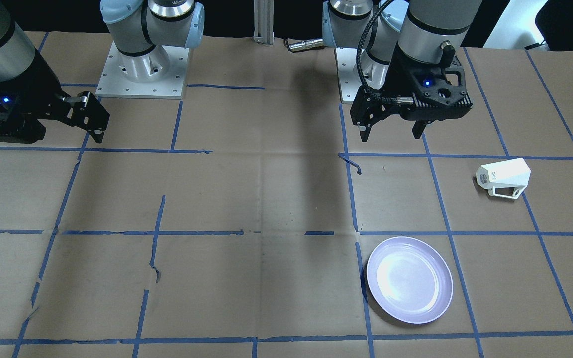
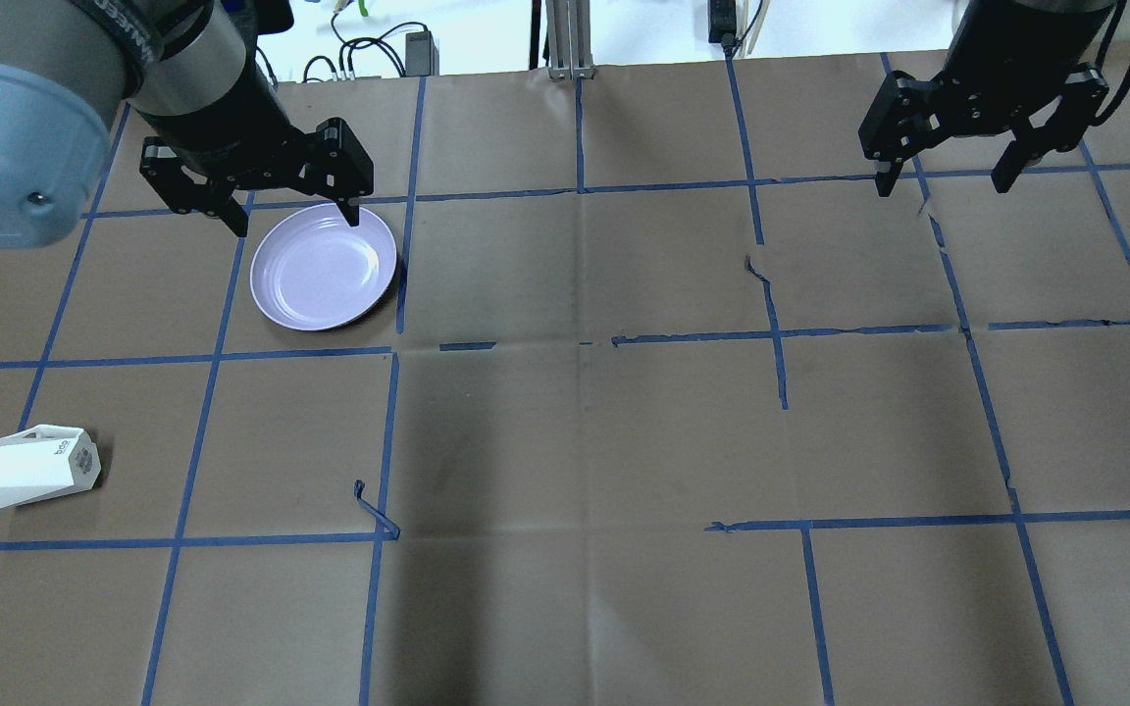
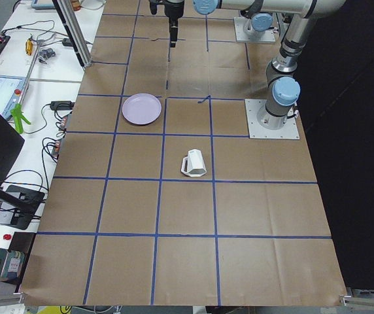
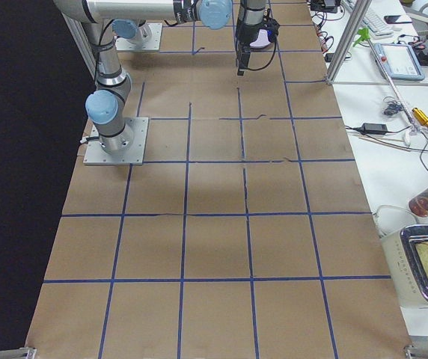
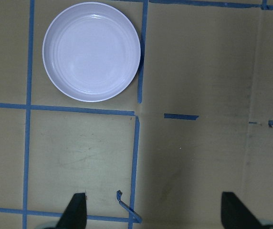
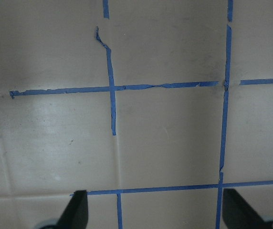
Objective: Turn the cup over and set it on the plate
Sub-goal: 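Move the left gripper from above the plate toward the white mug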
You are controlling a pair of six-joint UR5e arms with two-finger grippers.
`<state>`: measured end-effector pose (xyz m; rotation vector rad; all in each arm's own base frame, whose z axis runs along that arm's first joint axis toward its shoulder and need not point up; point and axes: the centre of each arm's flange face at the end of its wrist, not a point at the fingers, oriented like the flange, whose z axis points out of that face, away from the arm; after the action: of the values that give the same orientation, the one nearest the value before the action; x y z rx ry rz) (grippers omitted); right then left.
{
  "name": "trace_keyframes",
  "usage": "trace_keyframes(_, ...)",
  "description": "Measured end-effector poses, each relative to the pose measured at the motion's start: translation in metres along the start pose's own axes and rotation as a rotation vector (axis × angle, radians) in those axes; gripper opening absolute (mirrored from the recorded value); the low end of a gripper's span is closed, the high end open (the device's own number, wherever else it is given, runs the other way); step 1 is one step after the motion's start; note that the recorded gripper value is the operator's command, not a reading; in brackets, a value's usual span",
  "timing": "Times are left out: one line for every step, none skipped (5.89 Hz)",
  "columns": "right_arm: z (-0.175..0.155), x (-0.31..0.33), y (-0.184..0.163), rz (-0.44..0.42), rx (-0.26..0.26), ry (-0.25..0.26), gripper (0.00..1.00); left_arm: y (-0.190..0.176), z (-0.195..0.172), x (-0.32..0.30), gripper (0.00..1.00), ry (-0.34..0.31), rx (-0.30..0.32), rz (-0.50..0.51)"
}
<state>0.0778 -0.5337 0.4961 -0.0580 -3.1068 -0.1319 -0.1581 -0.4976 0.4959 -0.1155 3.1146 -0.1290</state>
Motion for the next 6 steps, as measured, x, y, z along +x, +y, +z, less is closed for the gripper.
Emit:
trace_keyframes(0.000, 0.000, 0.000, 0.000, 0.000, 0.000, 1.00, 0.000, 0.000, 0.000, 0.98, 0.000, 0.000, 0.000)
trace_keyframes(0.000, 0.000, 0.000, 0.000, 0.000, 0.000, 1.00, -0.001, 0.000, -0.004, 0.99, -0.001, 0.001, 0.012)
trace_keyframes(0.000, 0.000, 0.000, 0.000, 0.000, 0.000, 1.00, -0.006, 0.000, -0.021, 0.99, -0.004, 0.000, 0.036)
trace_keyframes(0.000, 0.000, 0.000, 0.000, -0.001, 0.000, 1.00, -0.015, 0.002, -0.061, 0.99, -0.011, -0.007, 0.050)
trace_keyframes(0.000, 0.000, 0.000, 0.000, 0.000, 0.000, 1.00, -0.024, 0.005, -0.119, 0.99, -0.018, -0.026, 0.055)
trace_keyframes(0.000, 0.000, 0.000, 0.000, 0.000, 0.000, 1.00, -0.028, 0.008, -0.191, 0.99, -0.021, -0.048, 0.076)
